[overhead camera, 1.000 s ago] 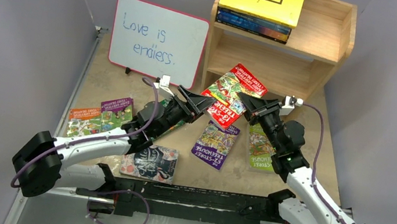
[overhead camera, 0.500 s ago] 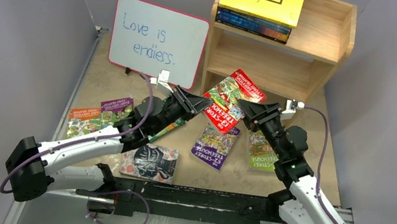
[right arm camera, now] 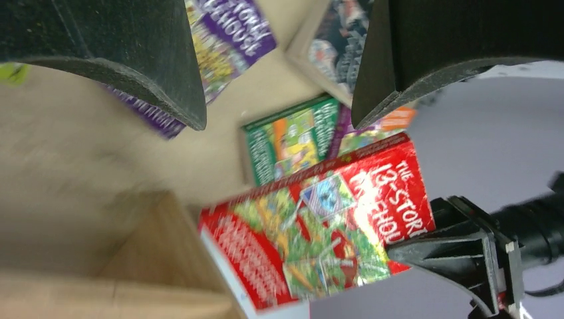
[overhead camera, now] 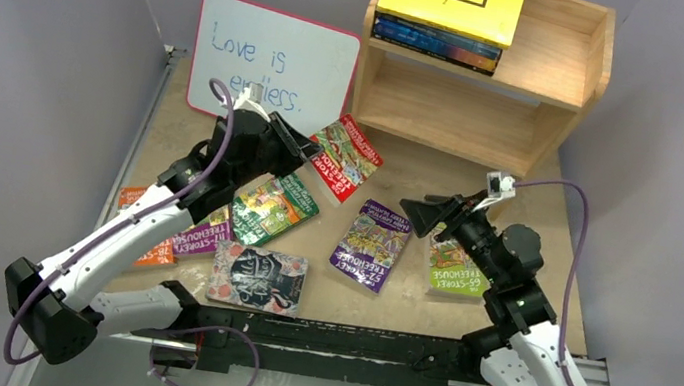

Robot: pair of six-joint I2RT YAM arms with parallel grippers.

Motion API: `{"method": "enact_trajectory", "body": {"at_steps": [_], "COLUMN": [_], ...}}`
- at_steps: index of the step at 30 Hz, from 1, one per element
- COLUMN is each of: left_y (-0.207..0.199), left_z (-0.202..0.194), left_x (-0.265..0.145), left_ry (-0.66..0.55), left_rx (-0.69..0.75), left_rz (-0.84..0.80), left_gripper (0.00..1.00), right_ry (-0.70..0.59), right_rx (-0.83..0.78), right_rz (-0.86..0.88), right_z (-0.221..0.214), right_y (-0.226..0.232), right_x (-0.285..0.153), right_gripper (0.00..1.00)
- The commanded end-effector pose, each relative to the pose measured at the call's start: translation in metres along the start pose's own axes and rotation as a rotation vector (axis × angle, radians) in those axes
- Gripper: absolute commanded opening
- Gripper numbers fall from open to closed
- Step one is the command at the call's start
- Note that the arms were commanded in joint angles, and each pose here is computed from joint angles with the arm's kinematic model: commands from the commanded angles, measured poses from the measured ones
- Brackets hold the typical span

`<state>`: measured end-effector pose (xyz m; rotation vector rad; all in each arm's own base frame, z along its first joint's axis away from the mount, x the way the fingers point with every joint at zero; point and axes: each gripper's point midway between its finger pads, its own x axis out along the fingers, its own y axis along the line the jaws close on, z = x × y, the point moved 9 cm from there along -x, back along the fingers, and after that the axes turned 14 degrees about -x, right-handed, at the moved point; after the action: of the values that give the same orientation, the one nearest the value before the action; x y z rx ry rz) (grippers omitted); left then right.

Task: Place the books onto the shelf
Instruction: Pick up the book from the center of the board.

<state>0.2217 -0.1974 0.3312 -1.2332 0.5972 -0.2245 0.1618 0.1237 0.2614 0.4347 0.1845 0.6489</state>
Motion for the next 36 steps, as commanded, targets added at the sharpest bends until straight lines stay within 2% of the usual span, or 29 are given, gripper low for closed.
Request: {"method": "enact_trajectory", "body": {"at_steps": [1,11,18,23,28,32,36], "left_y": [-0.019,-0.015,-0.015,-0.017,-0.014,-0.015,-0.019], "left_z": [0.007,0.022,0.019,0.019,0.016,0.014,0.014], "left_x": [-0.021,-0.025,-0.034,-0.041,-0.049,-0.056,-0.062], "left_ry": [0.097,0.255,0.320,0.344,0.378,0.405,0.418], "left_rx": [-0.009,-0.171,-0.303,-0.334,-0.351,-0.371,-0.377], "left_rz": [0.030,0.129,0.154,0.183,0.216,0.212,0.207], "left_gripper": [0.00,0.00,0.00,0.00,0.00,0.00,0.00], "right_ry": [-0.131,-0.327,-0.346,-0.268,-0.222,-0.174,-0.218], "right_rx": [-0.462,-0.852,-1.011,-1.147,-1.221,-1.272,-1.299], "right_rz": [-0.002,0.251,0.431,0.506,0.458,0.427,0.333], "right_z": [0.042,0.053,0.029,-0.006,-0.027,-0.042,-0.048], "right_y": [-0.001,0.017,0.048,0.074,0.069,0.061,0.049], "right_x": [0.001,0.023,0.025,0.035,0.045,0.051,0.052], "right_gripper": [0.79,0.75,0.77,0.77,0.76,0.69,0.62]}}
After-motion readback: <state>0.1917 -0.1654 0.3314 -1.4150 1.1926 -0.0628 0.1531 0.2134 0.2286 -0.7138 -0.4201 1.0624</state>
